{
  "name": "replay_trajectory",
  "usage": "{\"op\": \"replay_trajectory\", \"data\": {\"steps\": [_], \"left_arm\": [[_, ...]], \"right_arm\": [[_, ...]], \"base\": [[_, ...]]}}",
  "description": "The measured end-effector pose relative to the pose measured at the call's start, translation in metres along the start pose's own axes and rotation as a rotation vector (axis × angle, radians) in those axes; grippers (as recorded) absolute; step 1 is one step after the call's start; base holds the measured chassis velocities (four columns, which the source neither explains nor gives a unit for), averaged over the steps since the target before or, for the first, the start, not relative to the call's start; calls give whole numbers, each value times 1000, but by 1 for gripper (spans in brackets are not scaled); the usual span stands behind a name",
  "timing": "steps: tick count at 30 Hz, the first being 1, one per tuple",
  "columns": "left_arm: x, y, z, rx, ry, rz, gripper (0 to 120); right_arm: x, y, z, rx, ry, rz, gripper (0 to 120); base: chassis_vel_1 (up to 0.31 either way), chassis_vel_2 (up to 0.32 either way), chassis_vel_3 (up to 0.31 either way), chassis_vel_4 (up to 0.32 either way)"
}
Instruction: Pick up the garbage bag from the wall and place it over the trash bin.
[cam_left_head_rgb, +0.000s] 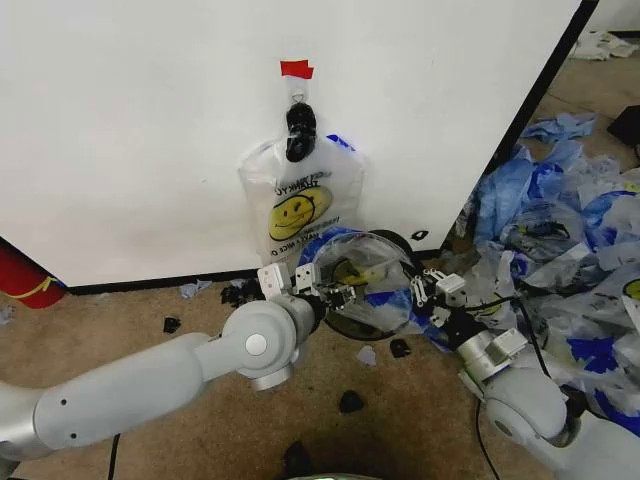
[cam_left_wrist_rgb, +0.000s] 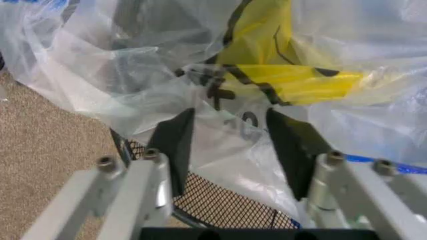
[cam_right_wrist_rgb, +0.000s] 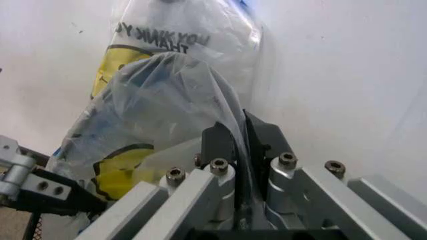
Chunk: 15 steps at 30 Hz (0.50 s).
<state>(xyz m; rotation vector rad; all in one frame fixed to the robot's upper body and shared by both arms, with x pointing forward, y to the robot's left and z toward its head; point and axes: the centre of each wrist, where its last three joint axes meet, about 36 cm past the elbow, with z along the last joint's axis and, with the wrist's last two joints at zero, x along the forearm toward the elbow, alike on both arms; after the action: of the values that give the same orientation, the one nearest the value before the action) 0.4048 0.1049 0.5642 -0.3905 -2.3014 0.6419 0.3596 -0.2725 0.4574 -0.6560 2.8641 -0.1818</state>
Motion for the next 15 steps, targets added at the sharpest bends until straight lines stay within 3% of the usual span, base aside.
{"op": "replay_trajectory", "data": {"steps": [6, 11, 15], "left_arm": [[0, -1, 2, 5, 2, -1, 16], [2, -1, 2, 6, 0, 2, 1], [2, -2, 2, 9, -2, 3, 0]], "right_arm": [[0, -2, 0, 1, 2, 3, 0], [-1, -3, 0, -4, 1, 6, 0], [-1, -3, 1, -7, 3, 9, 0]], "base": [[0, 0, 0, 0], [0, 0, 0, 0], [0, 0, 0, 0]]}}
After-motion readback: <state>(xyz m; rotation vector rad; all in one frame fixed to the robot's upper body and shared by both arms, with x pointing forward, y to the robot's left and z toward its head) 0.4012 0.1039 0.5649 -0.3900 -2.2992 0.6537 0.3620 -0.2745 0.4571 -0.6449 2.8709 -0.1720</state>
